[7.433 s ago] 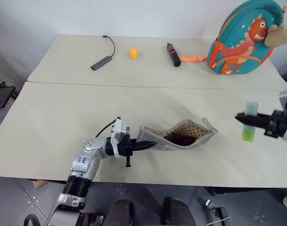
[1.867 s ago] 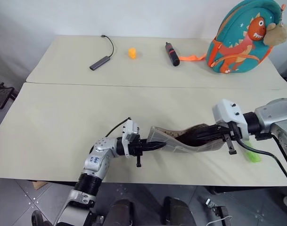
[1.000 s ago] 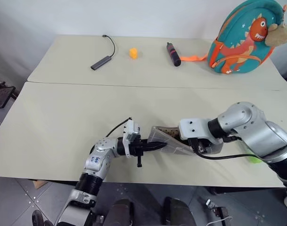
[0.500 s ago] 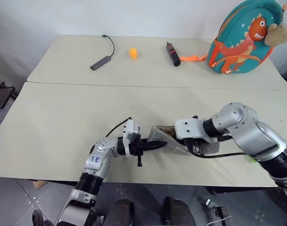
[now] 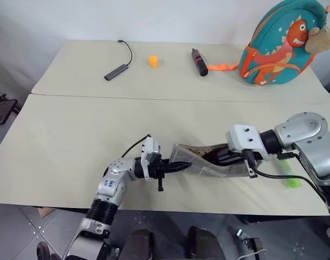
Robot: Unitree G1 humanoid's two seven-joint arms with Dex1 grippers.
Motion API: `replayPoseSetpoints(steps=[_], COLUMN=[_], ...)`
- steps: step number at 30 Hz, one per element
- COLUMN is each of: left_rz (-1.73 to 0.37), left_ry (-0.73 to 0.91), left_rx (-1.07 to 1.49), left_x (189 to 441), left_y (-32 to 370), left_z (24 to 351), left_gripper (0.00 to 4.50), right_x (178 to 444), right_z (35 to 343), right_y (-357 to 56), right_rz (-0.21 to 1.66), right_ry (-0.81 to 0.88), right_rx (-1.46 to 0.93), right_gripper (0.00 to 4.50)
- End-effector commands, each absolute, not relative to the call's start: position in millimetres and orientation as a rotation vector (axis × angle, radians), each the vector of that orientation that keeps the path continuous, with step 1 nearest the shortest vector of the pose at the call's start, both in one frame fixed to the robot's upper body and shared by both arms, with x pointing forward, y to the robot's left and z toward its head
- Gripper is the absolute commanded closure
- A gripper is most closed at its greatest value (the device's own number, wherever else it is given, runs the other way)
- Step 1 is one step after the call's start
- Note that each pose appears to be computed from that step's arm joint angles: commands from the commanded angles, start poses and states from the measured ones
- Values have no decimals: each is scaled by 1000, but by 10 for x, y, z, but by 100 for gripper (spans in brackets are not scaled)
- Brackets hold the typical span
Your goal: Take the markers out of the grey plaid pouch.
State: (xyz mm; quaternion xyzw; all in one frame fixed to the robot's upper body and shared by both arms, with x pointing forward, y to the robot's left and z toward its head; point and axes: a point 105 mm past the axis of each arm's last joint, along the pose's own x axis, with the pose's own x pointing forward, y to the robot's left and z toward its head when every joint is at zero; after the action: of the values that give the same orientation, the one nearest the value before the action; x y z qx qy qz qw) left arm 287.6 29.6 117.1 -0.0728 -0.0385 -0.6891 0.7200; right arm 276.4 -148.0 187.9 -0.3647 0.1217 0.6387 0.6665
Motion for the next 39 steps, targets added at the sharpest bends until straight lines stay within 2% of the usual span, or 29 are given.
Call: replayPoseSetpoints(steps=[1, 5, 6, 9, 14, 19, 33, 36, 38, 39], left_rz=[-1526, -1529, -1530, -1532, -1536, -1539, -1551, -1549, -1547, -1547], left_ry=[-115, -112, -111, -112, -116, -116, -121, -122, -122, -121], left_rx=[-162, -162, -161, -162, -165, -166, -170, -170, -168, -166], left_x=[2846, 2842, 2844, 2851, 2854, 2848, 2847, 2847, 2847, 2847], left_y=[310, 315, 313, 305, 283, 278, 231, 232, 242, 247], left_z=[1229, 1226, 1226, 1230, 1239, 1237, 1236, 1239, 1239, 1237], left_gripper=[450, 450, 450, 450, 450, 450, 450, 450, 450, 450], right_x=[2700, 2761, 2801, 2817, 2793, 2771, 2852, 2842, 2832, 2836], right_z=[1974, 1891, 1882, 1839, 1749, 1686, 1146, 1156, 1238, 1288], right_y=[-1487, -1508, -1493, -1431, -1290, -1220, -1189, -1182, -1130, -1107], right_rz=[1466, 1402, 1371, 1365, 1382, 1382, 1327, 1340, 1358, 1362], right_ry=[176, 277, 294, 315, 398, 498, 702, 693, 650, 623], right_rx=[-812, -827, -821, -853, -883, -933, -1053, -1058, -1038, -1031], right_gripper=[445, 445, 428, 360, 196, 196, 196, 250, 302, 342])
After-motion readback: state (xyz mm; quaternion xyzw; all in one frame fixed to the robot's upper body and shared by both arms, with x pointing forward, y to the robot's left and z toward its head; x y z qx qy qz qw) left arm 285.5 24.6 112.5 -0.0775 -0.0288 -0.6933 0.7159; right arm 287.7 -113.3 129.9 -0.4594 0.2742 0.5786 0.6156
